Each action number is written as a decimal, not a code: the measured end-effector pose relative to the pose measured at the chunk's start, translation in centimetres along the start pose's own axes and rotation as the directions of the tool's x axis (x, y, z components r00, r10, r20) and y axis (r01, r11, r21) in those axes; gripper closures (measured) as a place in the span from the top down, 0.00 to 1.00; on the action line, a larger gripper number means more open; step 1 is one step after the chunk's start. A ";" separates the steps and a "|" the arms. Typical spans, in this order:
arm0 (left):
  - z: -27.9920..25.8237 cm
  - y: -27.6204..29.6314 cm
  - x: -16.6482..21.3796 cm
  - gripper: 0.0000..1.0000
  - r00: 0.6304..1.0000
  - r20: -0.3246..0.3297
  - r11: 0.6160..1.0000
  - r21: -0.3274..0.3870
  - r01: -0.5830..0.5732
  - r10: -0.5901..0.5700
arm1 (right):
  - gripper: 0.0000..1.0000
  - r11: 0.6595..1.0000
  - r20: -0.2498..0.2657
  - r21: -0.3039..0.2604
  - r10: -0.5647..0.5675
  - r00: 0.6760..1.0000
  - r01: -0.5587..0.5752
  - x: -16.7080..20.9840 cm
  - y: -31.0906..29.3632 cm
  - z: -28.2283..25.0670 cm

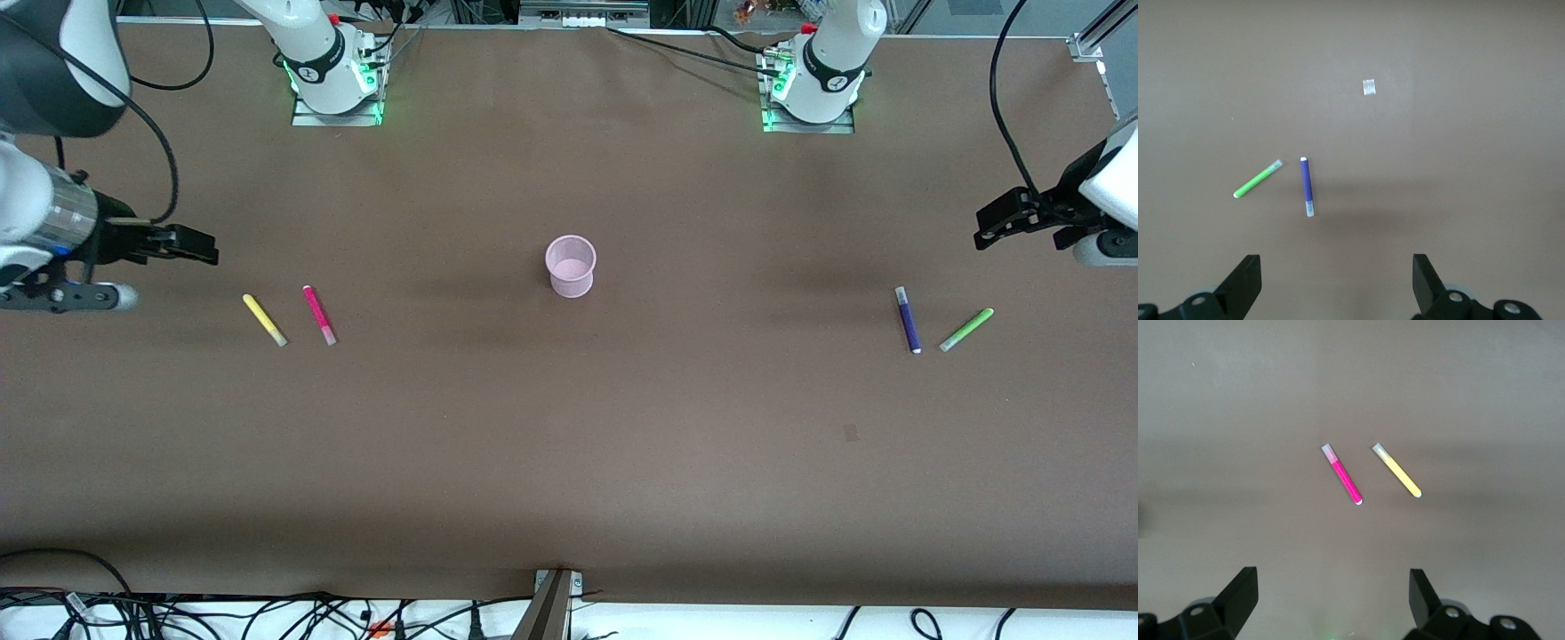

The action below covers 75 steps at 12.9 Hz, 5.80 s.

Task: Organize pens into pink holder with both arms
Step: 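Reach the right gripper to the pink marker while the left gripper reaches the purple marker, then close the right gripper on the pink marker while the left gripper grasps the purple marker, then carry the purple marker over the pink holder with the left gripper, then lower the purple marker into the holder and open the left gripper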

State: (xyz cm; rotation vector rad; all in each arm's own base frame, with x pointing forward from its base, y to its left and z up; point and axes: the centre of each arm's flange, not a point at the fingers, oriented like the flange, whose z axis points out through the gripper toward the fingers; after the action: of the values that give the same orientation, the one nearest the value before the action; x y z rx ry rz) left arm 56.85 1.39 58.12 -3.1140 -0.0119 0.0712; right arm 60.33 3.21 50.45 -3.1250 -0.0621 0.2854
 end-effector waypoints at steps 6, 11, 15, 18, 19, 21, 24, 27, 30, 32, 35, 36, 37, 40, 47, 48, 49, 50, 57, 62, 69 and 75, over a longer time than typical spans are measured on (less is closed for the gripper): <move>4.6 -0.9 1.3 1.00 0.993 0.115 1.000 -0.004 0.015 -0.014 | 1.00 0.952 -0.019 -0.008 -0.307 0.952 0.307 0.5 -0.3 12.9; 13.2 -1.9 2.6 1.00 0.982 0.189 1.000 -0.006 0.030 -0.028 | 0.98 0.877 -0.138 -0.077 -0.480 0.866 0.474 -1.4 -1.4 22.5; 22.0 -4.9 2.3 1.00 0.993 0.090 0.997 -0.007 0.076 -0.075 | 0.76 0.852 -0.165 -0.104 -0.523 0.836 0.513 -2.2 -1.3 25.7; 28.5 -6.3 1.7 1.00 0.998 0.013 0.998 0.029 0.058 -0.058 | 0.67 0.851 -0.155 -0.101 -0.525 0.837 0.516 -2.2 -1.2 27.2; 31.2 -6.4 1.4 1.00 0.999 -0.013 0.998 0.031 0.046 -0.045 | 0.67 0.851 -0.151 -0.099 -0.525 0.837 0.516 -2.2 -1.2 27.9; 36.1 -6.6 0.8 1.00 0.999 -0.036 1.000 0.027 0.009 -0.008 | 0.67 0.851 -0.154 -0.103 -0.525 0.837 0.515 -2.0 -1.2 29.1; 39.5 -8.1 0.7 1.00 0.997 -0.059 0.999 0.023 -0.044 0.045 | 0.64 0.852 -0.157 -0.106 -0.524 0.837 0.513 -1.8 -1.1 30.2; 41.1 -9.0 0.5 1.00 0.995 -0.068 0.997 0.022 -0.071 0.073 | 0.54 0.853 -0.153 -0.105 -0.522 0.839 0.512 -1.8 -1.0 30.5; 42.0 -9.0 0.4 0.87 0.995 -0.066 0.997 0.019 -0.078 0.079 | 0.56 0.858 -0.141 -0.099 -0.514 0.846 0.505 -2.0 -0.5 31.2; 41.8 -8.8 0.6 0.62 0.994 -0.072 0.996 0.019 -0.082 0.084 | 0.67 0.862 -0.127 -0.092 -0.506 0.853 0.498 -2.0 -0.1 32.1; 41.3 -9.2 0.9 0.30 0.994 -0.080 0.997 0.023 -0.078 0.080 | 0.65 0.864 -0.118 -0.087 -0.503 0.856 0.496 -2.1 0.1 32.7; 41.1 -9.4 0.9 0.20 0.993 -0.083 0.997 0.026 -0.078 0.079 | 0.64 0.864 -0.116 -0.086 -0.503 0.856 0.496 -2.1 0.1 32.7; 41.2 -9.4 0.9 0.19 0.994 -0.081 0.997 0.025 -0.077 0.079 | 0.55 0.865 -0.115 -0.085 -0.502 0.857 0.495 -2.2 0.1 32.8; 41.0 -9.1 0.9 0.19 0.996 -0.042 0.996 0.017 -0.083 0.083 | 0.47 0.866 -0.110 -0.083 -0.500 0.859 0.493 -2.4 0.2 33.0; 27.0 -1.0 2.8 0.19 0.939 0.263 0.975 -0.049 -0.215 0.220 | 0.31 0.870 -0.103 -0.077 -0.493 0.864 0.487 -2.7 0.3 33.4; 24.7 1.5 3.1 0.19 0.915 0.299 0.962 -0.068 -0.263 0.271 | 0.31 0.872 -0.103 -0.077 -0.489 0.866 0.483 -2.7 0.4 33.4; 22.5 4.9 3.2 0.19 0.881 0.318 0.937 -0.094 -0.338 0.350 | 0.24 0.875 -0.103 -0.076 -0.484 0.869 0.478 -2.7 0.4 33.4; 20.8 8.6 3.2 0.19 0.845 0.316 0.901 -0.117 -0.417 0.432 | 0.17 0.877 -0.106 -0.077 -0.480 0.871 0.474 -2.7 0.4 33.3; 13.9 27.9 3.0 0.19 0.783 -0.115 0.667 -0.458 -0.587 0.611 | 0.17 0.882 -0.140 -0.084 -0.472 0.870 0.464 -2.2 0.2 27.4; 11.5 43.7 -0.8 0.19 0.732 -0.488 0.560 -0.473 -0.680 0.476 | 0.17 0.870 -0.106 -0.061 -0.494 0.863 0.490 -1.5 -1.0 16.5; 18.9 46.6 -4.3 0.19 0.339 -0.661 0.327 -0.147 -0.934 0.670 | 0.17 0.845 -0.076 -0.100 -0.534 0.842 0.526 -0.3 -2.2 9.4; 23.6 50.4 -10.0 0.19 0.172 -0.641 0.169 -0.067 -0.983 0.748 | 0.17 0.821 -0.076 -0.124 -0.568 0.820 0.557 -0.2 -4.0 8.6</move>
State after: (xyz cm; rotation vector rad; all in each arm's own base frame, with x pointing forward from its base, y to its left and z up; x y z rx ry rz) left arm 46.12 -48.43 33.64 -2.7667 2.2222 -0.8163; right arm 58.38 7.18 42.03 -3.0135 -1.0079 0.0970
